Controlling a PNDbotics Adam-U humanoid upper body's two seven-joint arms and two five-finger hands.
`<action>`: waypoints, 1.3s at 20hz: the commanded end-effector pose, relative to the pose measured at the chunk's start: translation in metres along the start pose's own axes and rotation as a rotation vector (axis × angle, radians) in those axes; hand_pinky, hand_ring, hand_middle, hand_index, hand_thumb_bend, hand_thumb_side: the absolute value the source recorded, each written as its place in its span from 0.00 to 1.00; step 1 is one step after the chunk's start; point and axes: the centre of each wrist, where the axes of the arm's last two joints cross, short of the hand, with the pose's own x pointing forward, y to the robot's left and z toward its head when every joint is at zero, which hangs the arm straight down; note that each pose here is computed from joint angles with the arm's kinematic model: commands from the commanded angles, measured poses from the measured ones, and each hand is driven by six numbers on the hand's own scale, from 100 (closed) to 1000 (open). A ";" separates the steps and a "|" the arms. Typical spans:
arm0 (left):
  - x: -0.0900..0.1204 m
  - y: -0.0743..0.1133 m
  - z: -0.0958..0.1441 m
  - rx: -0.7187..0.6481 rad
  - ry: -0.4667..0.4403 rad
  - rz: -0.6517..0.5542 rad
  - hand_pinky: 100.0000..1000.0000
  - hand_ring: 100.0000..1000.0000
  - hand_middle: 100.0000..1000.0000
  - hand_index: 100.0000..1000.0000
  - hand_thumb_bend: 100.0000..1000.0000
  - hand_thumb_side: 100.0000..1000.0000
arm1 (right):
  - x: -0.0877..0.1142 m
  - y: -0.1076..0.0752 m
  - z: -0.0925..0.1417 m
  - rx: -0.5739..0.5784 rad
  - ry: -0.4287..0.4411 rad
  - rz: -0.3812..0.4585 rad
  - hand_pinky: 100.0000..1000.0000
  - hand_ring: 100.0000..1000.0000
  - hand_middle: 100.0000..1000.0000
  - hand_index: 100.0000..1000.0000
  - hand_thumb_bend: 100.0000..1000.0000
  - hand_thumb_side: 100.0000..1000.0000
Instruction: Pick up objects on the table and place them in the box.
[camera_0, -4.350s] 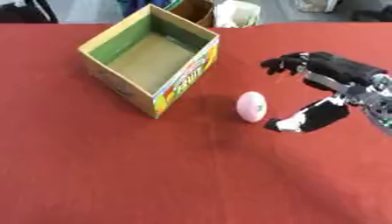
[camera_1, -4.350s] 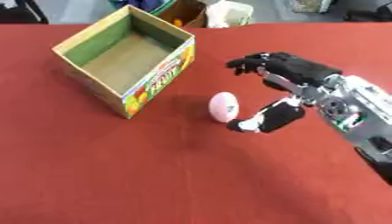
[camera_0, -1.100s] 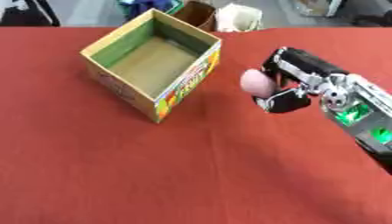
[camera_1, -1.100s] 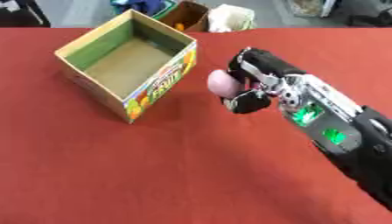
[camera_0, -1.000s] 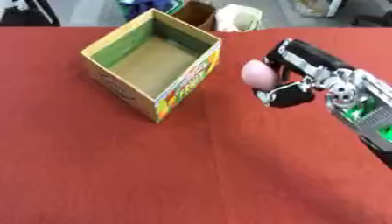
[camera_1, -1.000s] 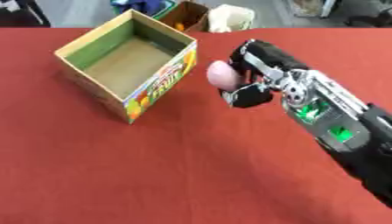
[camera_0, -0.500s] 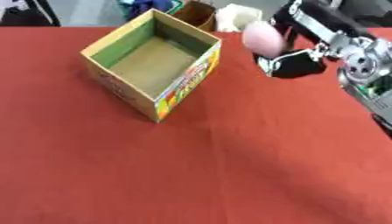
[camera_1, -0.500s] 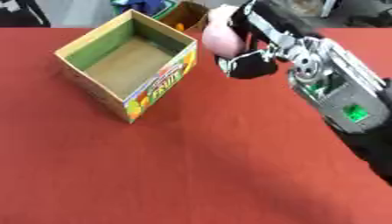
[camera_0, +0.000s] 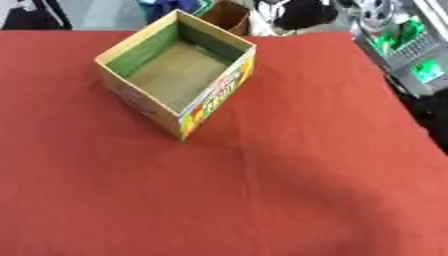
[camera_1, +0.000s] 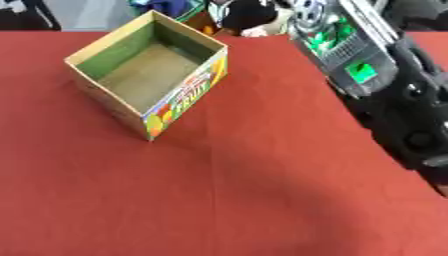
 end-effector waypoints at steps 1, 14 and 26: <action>0.006 -0.003 -0.001 -0.014 -0.015 0.023 0.31 0.22 0.27 0.43 0.00 0.42 | 0.001 0.005 -0.023 -0.045 0.036 0.012 0.37 0.47 0.26 0.41 0.00 0.00; 0.008 -0.011 0.000 -0.042 -0.006 0.065 0.32 0.22 0.27 0.43 0.00 0.42 | -0.001 0.036 -0.070 -0.123 0.134 0.005 0.35 0.45 0.26 0.41 0.00 0.00; 0.009 -0.016 0.001 -0.059 0.003 0.096 0.32 0.22 0.27 0.43 0.00 0.42 | -0.018 0.104 -0.090 -0.099 0.210 0.139 0.37 0.47 0.30 0.47 0.00 0.00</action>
